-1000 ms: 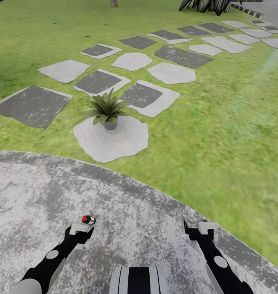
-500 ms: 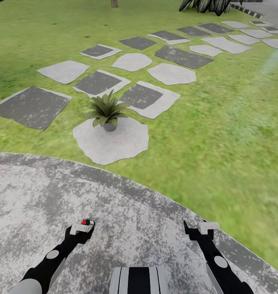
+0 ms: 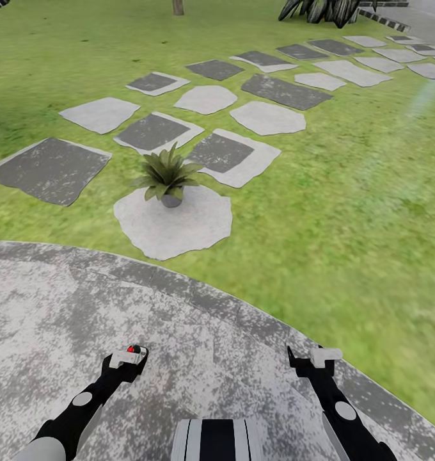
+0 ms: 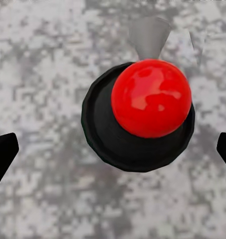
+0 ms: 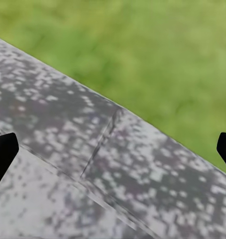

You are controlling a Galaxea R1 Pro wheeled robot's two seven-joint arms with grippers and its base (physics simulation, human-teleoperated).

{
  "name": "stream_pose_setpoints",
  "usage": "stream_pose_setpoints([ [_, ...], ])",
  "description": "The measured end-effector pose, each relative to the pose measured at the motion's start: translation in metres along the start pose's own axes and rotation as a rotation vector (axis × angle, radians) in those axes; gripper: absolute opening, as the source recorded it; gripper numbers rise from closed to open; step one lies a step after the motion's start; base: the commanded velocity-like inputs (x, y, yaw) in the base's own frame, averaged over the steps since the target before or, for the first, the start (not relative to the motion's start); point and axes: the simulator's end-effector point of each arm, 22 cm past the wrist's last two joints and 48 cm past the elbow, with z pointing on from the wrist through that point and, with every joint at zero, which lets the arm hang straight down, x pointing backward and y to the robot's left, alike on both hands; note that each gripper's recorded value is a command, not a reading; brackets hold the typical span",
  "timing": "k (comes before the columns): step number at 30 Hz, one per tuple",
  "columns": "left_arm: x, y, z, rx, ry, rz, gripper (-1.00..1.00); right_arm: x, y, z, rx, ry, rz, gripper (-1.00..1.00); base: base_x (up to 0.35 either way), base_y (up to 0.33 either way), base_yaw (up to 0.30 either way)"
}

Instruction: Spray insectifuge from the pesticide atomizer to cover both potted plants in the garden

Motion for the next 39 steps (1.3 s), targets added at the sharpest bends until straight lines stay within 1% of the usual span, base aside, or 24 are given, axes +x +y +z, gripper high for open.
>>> stream_pose_setpoints([
  [14, -0.0032, 0.0003, -0.0007, -0.001, -0.006, 0.001, 1.00, -0.0035, 0.0001, -0.0004, 0.000, -0.006, 0.000, 1.00, 0.000, 0.000, -0.023],
  [21, -0.0048, 0.0002, -0.0010, 0.000, -0.008, 0.002, 1.00, -0.0050, -0.0005, -0.0006, 0.000, -0.009, 0.000, 1.00, 0.000, 0.000, -0.093],
  [39, -0.0092, 0.0006, -0.0018, -0.001, -0.018, 0.003, 1.00, -0.0084, -0.0005, -0.0012, 0.000, -0.015, 0.000, 1.00, -0.002, 0.000, -0.004],
])
